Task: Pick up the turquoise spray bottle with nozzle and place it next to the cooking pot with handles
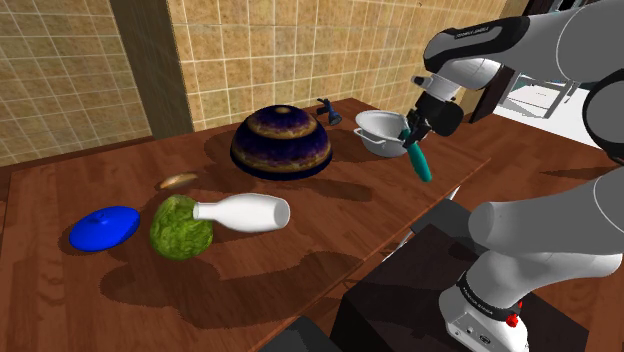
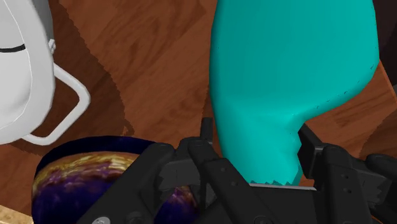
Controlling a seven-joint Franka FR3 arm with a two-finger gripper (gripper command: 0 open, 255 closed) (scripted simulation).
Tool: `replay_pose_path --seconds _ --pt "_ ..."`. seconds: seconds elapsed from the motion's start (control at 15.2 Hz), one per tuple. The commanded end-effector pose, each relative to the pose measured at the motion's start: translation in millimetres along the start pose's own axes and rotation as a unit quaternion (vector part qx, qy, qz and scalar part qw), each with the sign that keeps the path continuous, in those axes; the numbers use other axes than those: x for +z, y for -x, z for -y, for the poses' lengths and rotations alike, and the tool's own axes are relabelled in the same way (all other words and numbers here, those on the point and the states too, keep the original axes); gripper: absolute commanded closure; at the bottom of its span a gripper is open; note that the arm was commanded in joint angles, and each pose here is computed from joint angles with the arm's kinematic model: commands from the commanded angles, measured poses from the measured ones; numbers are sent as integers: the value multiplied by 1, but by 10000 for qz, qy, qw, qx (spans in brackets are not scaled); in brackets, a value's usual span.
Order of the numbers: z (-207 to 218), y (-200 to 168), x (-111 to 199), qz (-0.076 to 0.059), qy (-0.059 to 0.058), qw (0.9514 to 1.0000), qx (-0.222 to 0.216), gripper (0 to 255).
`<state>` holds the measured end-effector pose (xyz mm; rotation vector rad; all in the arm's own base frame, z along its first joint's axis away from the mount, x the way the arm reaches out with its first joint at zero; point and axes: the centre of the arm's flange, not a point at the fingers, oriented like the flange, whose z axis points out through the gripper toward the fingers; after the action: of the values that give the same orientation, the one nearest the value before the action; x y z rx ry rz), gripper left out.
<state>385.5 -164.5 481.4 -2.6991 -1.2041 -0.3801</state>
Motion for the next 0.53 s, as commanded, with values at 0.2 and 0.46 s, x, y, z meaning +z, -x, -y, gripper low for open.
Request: replay_pose_path --seconds 0.2,0.46 --pt "0 8 26 0 3 10000 0 255" --pt "-1 15 46 0 3 10000 0 255"
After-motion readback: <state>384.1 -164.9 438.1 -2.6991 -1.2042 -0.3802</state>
